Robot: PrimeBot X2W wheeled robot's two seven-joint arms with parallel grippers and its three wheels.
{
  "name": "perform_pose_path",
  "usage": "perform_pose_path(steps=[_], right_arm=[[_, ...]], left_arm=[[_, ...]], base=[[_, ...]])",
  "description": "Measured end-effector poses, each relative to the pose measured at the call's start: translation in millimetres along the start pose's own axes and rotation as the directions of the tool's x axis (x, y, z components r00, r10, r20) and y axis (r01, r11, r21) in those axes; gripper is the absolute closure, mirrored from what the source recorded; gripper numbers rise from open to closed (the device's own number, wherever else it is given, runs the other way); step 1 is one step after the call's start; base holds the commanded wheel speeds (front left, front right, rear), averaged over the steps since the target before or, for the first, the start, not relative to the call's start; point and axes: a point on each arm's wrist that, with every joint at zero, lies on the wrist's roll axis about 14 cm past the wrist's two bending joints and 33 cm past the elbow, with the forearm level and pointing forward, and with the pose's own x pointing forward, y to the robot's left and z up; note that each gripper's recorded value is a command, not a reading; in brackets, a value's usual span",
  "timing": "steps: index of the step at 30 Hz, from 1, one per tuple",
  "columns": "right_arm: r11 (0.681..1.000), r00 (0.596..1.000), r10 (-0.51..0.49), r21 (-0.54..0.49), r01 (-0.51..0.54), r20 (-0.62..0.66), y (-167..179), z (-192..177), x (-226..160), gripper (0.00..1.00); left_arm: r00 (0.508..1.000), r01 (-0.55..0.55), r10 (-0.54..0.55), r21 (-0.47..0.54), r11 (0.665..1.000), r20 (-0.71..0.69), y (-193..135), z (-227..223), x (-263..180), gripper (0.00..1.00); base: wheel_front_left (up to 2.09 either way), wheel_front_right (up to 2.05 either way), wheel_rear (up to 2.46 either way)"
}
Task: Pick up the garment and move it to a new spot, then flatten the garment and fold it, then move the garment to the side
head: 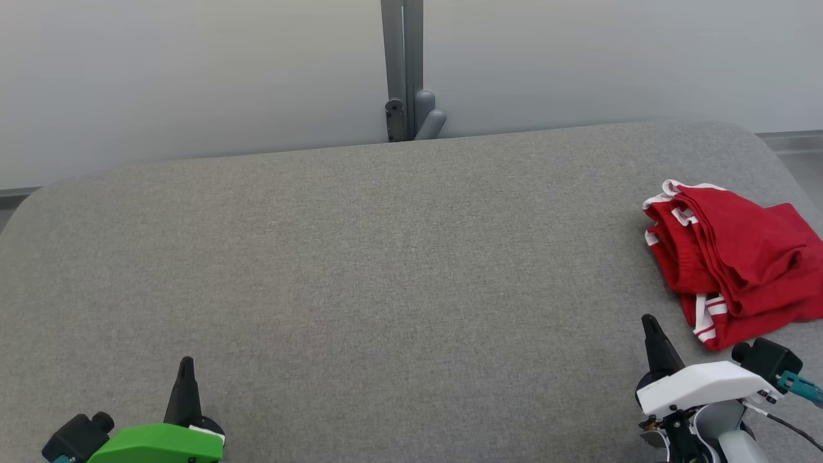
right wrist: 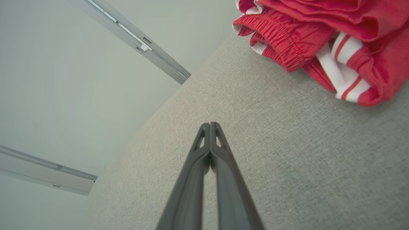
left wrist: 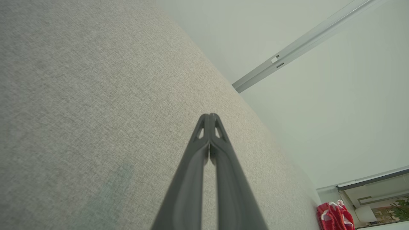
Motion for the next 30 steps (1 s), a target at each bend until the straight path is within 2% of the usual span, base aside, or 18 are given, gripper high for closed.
perform_pose_path(steps=[15, 30], right_arm=[[0.979, 1.0, 0.002, 0.203, -0.004, 0.01, 2, 9, 3, 1.0], [0.932, 1.0, 0.013, 0.362, -0.02, 0.022, 4, 16, 5, 1.0]], left_arm=[[1.0, 0.024, -0.023, -0.173, 0.985, 0.006, -10, 8, 6, 1.0], [0.999, 0.052, -0.051, -0.314, 0.948, 0.012, -19, 14, 11, 1.0]], base=[[0.0, 0.0, 0.0], [0.0, 0.0, 0.0]])
